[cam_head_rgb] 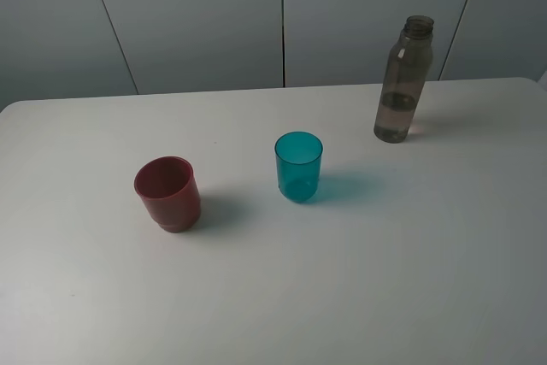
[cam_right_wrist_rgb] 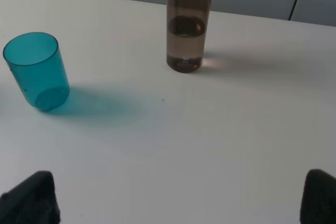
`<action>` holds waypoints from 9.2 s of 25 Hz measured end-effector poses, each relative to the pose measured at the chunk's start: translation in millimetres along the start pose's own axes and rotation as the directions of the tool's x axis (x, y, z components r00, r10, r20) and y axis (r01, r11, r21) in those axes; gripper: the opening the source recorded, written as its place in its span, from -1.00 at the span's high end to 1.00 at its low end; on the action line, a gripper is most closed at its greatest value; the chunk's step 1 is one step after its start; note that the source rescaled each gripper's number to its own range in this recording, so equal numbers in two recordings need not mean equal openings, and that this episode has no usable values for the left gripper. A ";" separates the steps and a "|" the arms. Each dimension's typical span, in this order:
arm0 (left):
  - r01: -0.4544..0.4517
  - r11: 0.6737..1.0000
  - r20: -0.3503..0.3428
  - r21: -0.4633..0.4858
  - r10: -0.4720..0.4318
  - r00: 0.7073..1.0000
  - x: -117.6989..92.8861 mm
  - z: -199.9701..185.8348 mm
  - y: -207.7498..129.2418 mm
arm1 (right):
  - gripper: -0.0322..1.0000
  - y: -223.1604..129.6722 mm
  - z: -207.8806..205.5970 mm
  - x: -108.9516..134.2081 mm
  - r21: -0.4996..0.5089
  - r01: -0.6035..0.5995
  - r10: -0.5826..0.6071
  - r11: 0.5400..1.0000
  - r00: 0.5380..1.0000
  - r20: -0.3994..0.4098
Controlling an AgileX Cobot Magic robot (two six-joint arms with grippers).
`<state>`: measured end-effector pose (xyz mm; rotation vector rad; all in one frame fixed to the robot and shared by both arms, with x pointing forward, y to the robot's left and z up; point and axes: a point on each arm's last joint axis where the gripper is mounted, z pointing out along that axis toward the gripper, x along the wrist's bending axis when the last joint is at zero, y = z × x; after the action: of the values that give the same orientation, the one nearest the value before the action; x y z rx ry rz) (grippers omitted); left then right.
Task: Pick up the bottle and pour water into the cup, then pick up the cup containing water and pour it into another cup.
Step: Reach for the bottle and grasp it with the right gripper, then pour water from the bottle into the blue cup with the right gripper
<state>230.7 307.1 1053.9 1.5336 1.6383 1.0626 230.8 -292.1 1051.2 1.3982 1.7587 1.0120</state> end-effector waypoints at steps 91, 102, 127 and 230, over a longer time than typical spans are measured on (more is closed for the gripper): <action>0.007 1.000 -0.001 0.000 -0.007 1.000 0.1 0.0 0.0 | -1.00 103.4 224.0 -15.3 0.136 0.014 -0.013 0.991 1.000 -0.008; 0.007 1.000 -0.001 0.000 -0.007 1.000 0.1 0.0 0.0 | -1.00 50.5 293.9 -16.9 0.196 0.005 -0.009 0.981 1.000 0.020; 0.007 1.000 -0.001 0.000 -0.007 1.000 0.1 0.0 0.0 | -1.00 -4.9 376.5 -15.4 -0.001 -0.029 0.029 1.000 0.999 0.027; -0.001 1.000 -0.002 0.000 0.001 1.000 0.2 0.0 0.0 | 0.94 55.6 399.0 20.3 -0.198 0.269 -0.293 0.942 0.951 -0.102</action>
<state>230.7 307.2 1053.9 1.5340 1.6391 1.0651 596.2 -199.0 908.1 0.9531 1.8446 1.0933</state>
